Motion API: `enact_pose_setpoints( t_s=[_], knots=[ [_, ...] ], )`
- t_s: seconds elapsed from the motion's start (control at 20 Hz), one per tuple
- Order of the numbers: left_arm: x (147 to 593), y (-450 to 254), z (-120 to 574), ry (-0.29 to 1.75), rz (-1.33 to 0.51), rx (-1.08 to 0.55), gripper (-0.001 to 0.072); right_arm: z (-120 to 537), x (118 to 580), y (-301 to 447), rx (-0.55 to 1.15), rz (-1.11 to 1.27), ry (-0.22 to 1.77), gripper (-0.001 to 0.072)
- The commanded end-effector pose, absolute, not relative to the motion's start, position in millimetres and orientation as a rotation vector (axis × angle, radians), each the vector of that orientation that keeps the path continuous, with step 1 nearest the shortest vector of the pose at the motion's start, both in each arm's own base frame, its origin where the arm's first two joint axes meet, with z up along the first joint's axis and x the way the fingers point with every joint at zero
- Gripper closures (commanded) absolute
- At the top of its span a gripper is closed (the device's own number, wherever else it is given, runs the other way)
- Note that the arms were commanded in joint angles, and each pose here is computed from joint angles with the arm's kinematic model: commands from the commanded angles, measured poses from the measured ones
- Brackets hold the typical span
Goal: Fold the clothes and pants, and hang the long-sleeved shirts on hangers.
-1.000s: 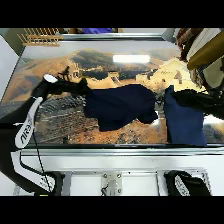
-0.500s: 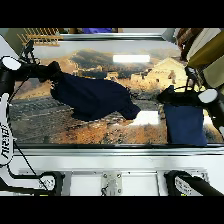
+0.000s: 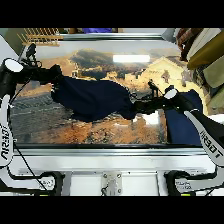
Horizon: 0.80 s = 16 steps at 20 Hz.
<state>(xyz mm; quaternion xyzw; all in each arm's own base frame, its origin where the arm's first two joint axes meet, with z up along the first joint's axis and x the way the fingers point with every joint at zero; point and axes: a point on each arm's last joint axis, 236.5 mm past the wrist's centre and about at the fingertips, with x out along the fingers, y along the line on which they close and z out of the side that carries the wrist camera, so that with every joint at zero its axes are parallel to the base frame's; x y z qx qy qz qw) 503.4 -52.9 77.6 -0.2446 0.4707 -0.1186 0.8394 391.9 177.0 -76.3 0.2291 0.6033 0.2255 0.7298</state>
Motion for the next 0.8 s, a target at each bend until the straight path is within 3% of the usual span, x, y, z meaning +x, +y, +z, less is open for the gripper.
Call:
enact_pose_setpoints(
  t_s=[0.0, 0.05, 0.1, 0.25, 0.45, 0.6, 0.75],
  knots=[
    [502, -53, 76, 0.999, -0.251, -0.516, 0.07, -84, 386, 201, 0.478, 0.577, 1.332, 0.0297],
    [502, -53, 76, 1.0, -0.252, -0.515, 0.07, -82, 390, 201, 0.478, 0.572, 1.319, 0.0522],
    [502, -53, 77, 0.999, -0.252, -0.515, 0.07, -77, 395, 199, 0.471, 0.575, 1.299, 0.0697],
    [503, -51, 111, 0.946, -0.27, -0.492, 0.07, -25, 420, 187, 0.414, 0.598, 1.155, 0.0693],
    [485, -42, 282, 0.589, -0.305, -0.382, 0.07, 159, 437, 145, 0.28, 0.593, 0.743, 0.0693],
    [410, -54, 423, 0.279, -0.343, -0.274, 0.07, 304, 385, 125, 0.196, 0.566, 0.396, 0.0693],
    [322, -67, 512, 0.04, -0.361, -0.195, 0.07, 378, 314, 124, 0.186, 0.563, 0.203, 0.0693]
  ],
)
